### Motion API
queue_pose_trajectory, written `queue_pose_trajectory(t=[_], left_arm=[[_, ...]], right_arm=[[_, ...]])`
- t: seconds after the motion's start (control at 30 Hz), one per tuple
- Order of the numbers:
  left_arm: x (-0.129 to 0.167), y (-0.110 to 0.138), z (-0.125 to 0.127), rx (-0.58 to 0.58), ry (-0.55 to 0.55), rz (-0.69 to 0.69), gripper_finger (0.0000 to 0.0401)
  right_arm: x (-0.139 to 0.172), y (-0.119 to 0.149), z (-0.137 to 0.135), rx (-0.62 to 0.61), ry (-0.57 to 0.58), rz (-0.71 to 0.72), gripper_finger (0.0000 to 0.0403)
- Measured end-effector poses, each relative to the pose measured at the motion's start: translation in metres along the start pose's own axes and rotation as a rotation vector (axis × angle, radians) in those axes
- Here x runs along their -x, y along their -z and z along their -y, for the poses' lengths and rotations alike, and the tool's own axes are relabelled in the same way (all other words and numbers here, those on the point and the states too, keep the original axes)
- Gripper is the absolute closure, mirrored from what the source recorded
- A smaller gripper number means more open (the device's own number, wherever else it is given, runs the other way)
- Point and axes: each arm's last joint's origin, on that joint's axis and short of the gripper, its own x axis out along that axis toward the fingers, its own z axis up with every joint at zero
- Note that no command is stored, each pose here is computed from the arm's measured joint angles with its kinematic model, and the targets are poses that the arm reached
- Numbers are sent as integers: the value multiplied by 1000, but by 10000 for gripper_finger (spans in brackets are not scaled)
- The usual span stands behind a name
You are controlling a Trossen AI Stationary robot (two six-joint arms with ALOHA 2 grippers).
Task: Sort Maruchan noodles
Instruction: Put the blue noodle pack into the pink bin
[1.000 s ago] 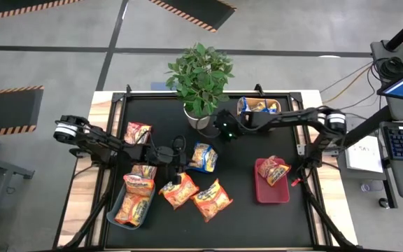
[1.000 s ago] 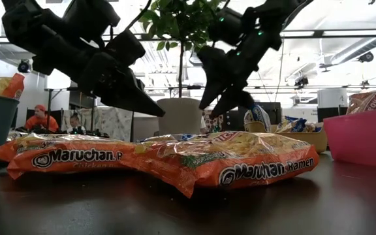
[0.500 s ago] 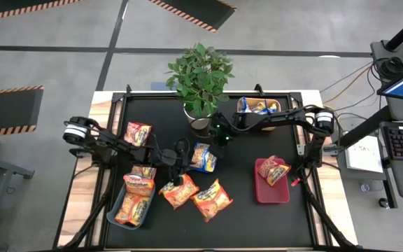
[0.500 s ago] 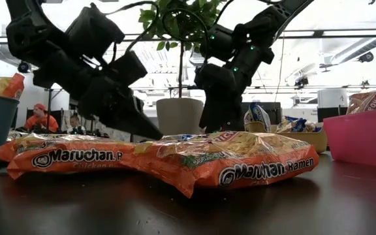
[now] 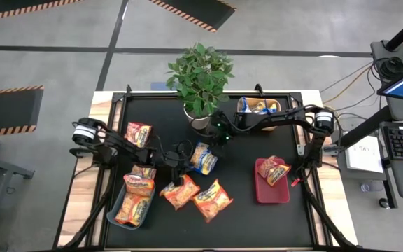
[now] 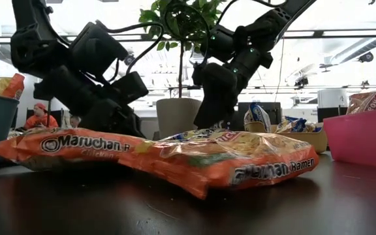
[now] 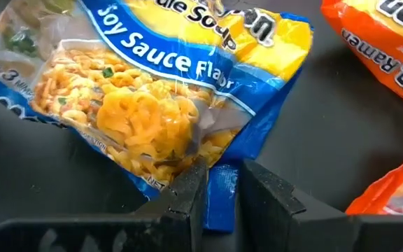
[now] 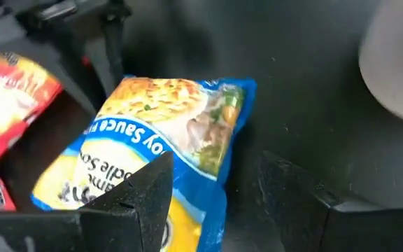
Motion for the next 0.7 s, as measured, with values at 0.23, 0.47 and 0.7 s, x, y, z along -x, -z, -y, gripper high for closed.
queue_pose_trajectory(t=[0.23,0.47,0.7], left_arm=[[-3,2,-1,3,2,4,327],[-3,3,-1,0,-1,-2,327],[-3,3,-1,-1,-2,-2,327]], right_arm=[[-2,8,4,-153,6,-24,204],[-8,20,5,-227,-60,-7,204],[-10,18,1,-260,-113,57,204]])
